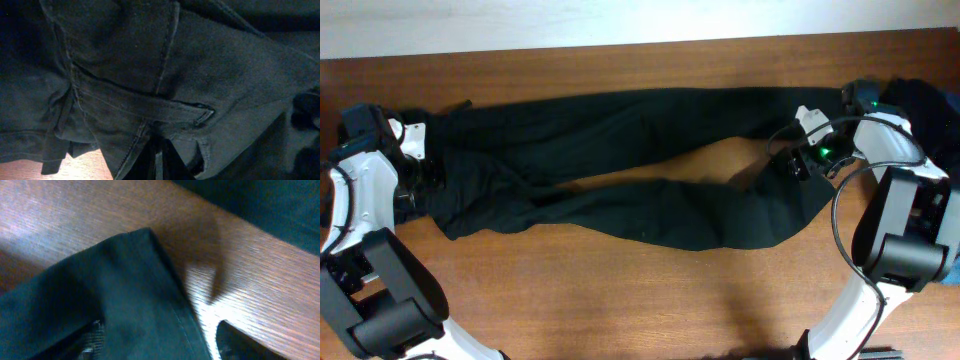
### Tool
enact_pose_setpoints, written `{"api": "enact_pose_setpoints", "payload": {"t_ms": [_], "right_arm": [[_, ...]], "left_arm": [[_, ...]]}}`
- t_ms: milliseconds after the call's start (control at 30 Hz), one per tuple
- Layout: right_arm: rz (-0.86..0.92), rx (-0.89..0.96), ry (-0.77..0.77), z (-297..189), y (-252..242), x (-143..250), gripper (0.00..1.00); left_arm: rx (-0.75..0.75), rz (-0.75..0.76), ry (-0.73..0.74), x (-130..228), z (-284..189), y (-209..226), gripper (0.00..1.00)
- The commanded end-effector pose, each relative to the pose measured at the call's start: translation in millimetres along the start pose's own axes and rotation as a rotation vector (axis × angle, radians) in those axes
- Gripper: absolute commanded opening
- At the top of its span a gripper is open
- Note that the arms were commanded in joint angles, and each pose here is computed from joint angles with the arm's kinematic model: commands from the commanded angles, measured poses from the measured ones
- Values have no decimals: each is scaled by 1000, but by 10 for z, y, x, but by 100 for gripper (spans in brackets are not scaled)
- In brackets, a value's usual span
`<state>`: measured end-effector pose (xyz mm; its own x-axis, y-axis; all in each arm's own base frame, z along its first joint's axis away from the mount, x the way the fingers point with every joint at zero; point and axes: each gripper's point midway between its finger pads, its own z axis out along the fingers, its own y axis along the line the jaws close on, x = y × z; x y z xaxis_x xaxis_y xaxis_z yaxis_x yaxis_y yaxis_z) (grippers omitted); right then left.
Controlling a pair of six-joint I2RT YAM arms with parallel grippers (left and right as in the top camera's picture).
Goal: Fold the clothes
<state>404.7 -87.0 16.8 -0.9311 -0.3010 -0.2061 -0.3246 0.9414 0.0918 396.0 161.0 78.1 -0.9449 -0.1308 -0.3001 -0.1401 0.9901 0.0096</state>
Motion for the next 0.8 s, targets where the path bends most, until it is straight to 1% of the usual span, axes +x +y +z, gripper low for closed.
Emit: {"api": "enact_pose_setpoints", "payload": {"t_ms": [0,67,200,267,333,367,433,467,500,533,567,600,633,700,767], "right_arm": [[-2,-44,-4,58,45,-4,67],[-2,-46,0,56,51,5,66],[0,-50,5,56,61,18,60],[0,-51,7,57,63,23,55],[0,-51,7,57,63,22,53],[0,-50,7,56,63,22,49],[1,-50,8,55,62,24,36],[0,-49,8,53,60,23,29],[0,-41,8,41,46,18,17],[0,-35,7,21,34,9,8],[-1,-27,8,-21,20,-4,4],[-3,-16,4,-90,0,-36,4],[-5,-10,-4,-167,-9,-75,4],[5,5,-25,-378,-38,-167,4],[50,26,-52,-590,-98,-250,4]], "left_arm": [[18,-16,2,9,34,-23,7],[18,-16,0,5,34,-22,7],[17,-16,0,3,34,-20,6],[18,-16,0,4,34,-21,7],[17,-16,0,3,34,-21,7],[17,-16,0,3,34,-21,7],[17,-16,0,3,34,-21,6],[17,-16,0,3,34,-21,6],[17,-16,0,3,34,-21,7],[17,-16,-1,2,34,-21,6],[17,-16,-1,2,34,-19,6],[17,-16,-2,0,33,-20,4],[17,-16,-3,-6,29,-19,0],[15,-16,-9,-34,2,-14,0],[14,-16,-14,-70,-59,-9,0]]}}
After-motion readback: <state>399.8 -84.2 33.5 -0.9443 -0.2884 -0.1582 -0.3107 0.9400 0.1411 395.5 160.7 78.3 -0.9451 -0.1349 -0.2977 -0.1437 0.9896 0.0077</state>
